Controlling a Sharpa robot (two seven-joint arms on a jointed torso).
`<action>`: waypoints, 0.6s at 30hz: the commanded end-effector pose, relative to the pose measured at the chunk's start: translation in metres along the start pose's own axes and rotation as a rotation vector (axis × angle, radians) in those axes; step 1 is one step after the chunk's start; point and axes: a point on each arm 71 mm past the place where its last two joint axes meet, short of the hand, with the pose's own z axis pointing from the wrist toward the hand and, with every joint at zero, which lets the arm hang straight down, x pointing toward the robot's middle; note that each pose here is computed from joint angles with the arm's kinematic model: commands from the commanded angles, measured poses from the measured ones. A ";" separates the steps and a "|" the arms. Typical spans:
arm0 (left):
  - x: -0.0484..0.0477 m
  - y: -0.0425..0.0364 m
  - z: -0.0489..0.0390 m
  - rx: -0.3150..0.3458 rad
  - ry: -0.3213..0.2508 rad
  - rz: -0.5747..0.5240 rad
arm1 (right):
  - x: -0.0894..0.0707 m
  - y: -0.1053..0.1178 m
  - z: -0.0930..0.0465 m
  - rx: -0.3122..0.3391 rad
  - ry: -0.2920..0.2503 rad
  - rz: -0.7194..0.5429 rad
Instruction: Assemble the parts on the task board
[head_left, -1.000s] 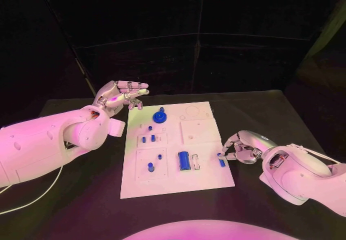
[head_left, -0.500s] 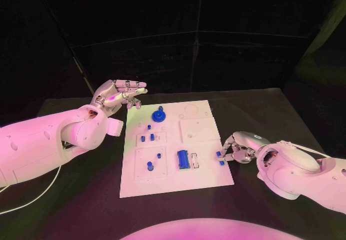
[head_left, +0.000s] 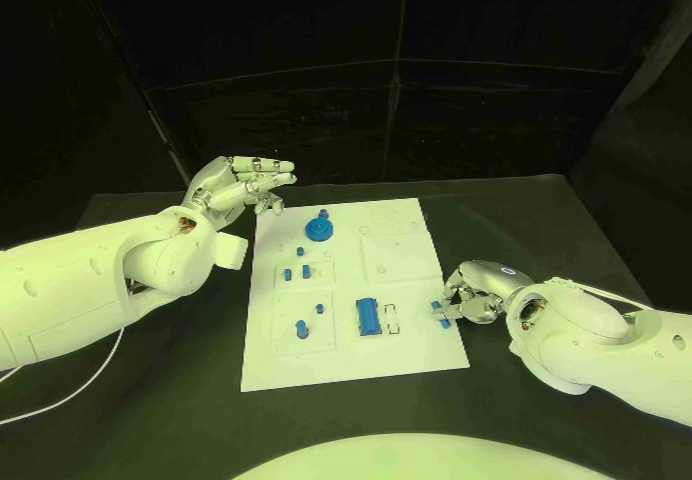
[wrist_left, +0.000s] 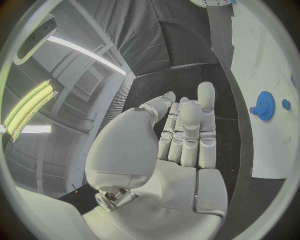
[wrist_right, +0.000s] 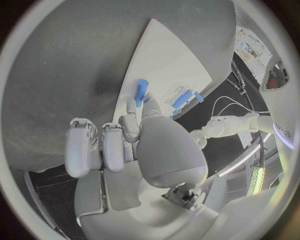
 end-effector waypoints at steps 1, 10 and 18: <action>0.0010 -0.0014 0.0003 0.010 0.009 -0.007 | 0.005 0.001 0.000 -0.005 0.034 -0.096; 0.0002 -0.0013 0.0002 0.009 0.007 -0.006 | 0.008 0.004 0.001 -0.029 0.057 -0.241; -0.0003 -0.0013 0.0000 0.007 0.006 -0.006 | 0.011 0.008 0.001 -0.035 0.063 -0.248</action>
